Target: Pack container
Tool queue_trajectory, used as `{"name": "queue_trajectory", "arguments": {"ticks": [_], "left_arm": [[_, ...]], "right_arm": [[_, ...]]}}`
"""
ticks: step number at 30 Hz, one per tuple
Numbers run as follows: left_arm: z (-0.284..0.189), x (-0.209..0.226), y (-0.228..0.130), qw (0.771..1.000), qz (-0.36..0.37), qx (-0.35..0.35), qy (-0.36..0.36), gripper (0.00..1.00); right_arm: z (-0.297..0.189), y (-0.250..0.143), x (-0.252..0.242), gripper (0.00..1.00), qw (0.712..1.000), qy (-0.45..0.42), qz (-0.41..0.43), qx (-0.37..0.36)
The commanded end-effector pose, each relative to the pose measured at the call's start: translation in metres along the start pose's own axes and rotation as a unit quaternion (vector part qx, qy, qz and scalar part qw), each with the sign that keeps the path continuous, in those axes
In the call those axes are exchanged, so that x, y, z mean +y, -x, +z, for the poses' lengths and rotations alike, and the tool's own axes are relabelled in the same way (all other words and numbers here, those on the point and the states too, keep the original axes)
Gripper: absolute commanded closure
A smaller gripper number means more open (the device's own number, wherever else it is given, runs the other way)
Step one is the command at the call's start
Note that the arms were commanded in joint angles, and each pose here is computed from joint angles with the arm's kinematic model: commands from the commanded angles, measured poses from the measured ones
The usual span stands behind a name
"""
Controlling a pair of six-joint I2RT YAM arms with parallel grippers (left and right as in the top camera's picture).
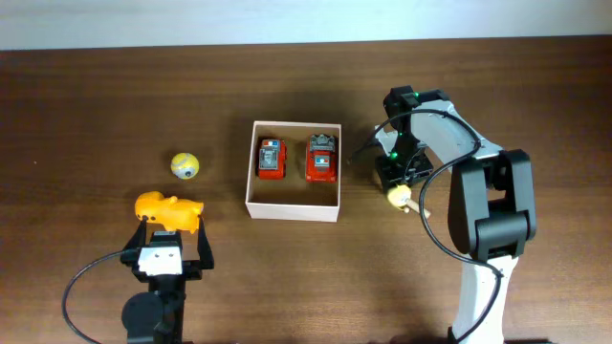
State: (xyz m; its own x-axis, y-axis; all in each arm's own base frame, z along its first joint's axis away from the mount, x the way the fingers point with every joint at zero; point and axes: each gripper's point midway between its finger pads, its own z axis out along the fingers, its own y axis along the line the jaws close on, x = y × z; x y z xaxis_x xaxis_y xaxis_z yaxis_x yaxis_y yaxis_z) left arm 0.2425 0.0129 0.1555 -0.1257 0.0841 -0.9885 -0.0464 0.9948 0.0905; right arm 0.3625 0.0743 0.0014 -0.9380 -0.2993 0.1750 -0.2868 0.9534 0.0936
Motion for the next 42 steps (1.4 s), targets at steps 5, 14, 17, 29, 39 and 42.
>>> {"name": "queue_trajectory", "arguments": {"ticks": [5, 14, 17, 29, 39, 42], "left_arm": [[0.000, 0.003, -0.001, 1.000, 0.008, -0.001, 0.007, 0.01], [0.000, 0.003, -0.001, 1.000, 0.008, -0.001, 0.007, 0.01], [0.000, 0.003, -0.001, 1.000, 0.008, -0.001, 0.007, 0.01], [0.000, 0.003, -0.001, 1.000, 0.008, -0.001, 0.007, 0.01], [0.000, 0.003, -0.001, 1.000, 0.008, -0.001, 0.007, 0.01], [0.000, 0.003, -0.001, 1.000, 0.008, -0.001, 0.007, 0.01]], "right_arm": [[0.007, -0.003, 0.005, 0.68, 1.000, 0.015, -0.002, 0.006], [0.007, -0.004, 0.005, 0.68, 1.000, 0.015, -0.001, 0.009], [0.007, -0.004, 0.005, 0.63, 1.000, 0.015, -0.001, 0.010], [-0.046, 0.035, 0.002, 0.59, 0.998, 0.006, 0.011, -0.062], [-0.076, 0.033, -0.013, 0.57, 0.986, -0.019, 0.153, -0.068], [-0.071, 0.025, -0.016, 0.57, 0.980, -0.032, 0.188, -0.052]]}}
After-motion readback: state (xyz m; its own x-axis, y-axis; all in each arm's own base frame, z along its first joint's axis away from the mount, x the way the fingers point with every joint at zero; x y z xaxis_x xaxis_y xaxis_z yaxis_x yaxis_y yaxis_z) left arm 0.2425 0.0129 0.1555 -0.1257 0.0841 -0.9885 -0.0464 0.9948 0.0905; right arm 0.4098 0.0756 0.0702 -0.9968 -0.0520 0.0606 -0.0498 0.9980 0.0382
